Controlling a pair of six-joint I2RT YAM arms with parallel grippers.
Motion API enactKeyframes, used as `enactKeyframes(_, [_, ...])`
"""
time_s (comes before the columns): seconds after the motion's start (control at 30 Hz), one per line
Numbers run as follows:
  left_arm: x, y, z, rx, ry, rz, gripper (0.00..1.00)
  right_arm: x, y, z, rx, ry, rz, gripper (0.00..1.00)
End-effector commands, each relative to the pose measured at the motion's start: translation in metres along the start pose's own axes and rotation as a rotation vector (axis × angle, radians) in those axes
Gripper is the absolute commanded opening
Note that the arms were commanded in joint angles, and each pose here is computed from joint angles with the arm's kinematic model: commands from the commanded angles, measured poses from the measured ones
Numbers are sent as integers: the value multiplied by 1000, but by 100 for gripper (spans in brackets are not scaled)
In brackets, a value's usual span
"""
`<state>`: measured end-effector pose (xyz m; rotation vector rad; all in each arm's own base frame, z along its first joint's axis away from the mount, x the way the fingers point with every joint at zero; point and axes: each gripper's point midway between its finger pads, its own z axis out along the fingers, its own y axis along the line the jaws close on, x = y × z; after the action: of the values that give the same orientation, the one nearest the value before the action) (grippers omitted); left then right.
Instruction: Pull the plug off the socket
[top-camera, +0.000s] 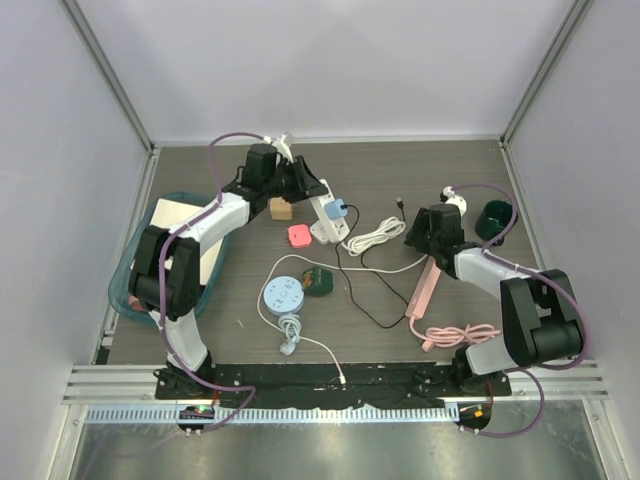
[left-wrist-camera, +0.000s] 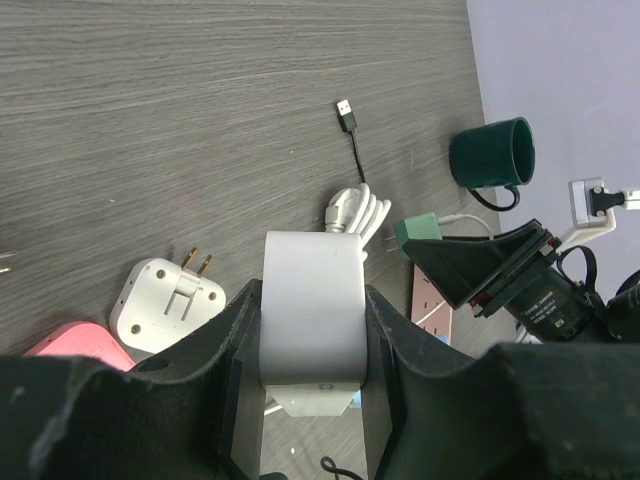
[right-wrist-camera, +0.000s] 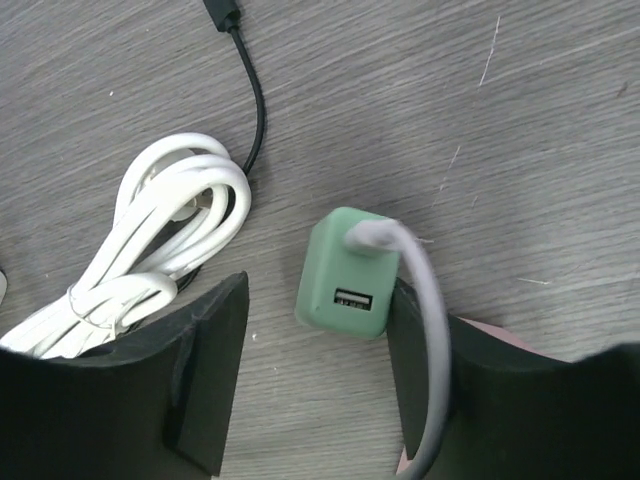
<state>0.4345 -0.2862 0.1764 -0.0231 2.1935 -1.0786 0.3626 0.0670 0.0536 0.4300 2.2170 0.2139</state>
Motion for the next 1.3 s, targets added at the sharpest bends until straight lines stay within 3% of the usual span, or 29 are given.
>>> enactKeyframes(0.0, [-24,-36,-16,118,-71,47,0,-37,7,2,18,-80,5,64])
enactKeyframes(0.2, [-16,-33,-21,113,-52,53,0,-69,4,-17,87,-121,-12,75])
enactKeyframes(0.37, [-11,-35,-26,121,-35,59,0,-95,19,-41,36,-165,-5,96])
enactKeyframes(0.6, [-4,-40,-30,146,-3,64,0,-106,119,-86,-463,-147,-54,96])
enactKeyframes(0.73, [0,-42,-31,158,16,64,0,-106,167,-116,-639,-180,-103,96])
enactKeyframes(1.03, [4,-40,-30,165,34,59,0,-65,237,-128,-764,-140,-237,95])
enactKeyframes(1.27, [4,-44,-31,177,41,61,0,-52,252,-112,-691,-134,-281,92])
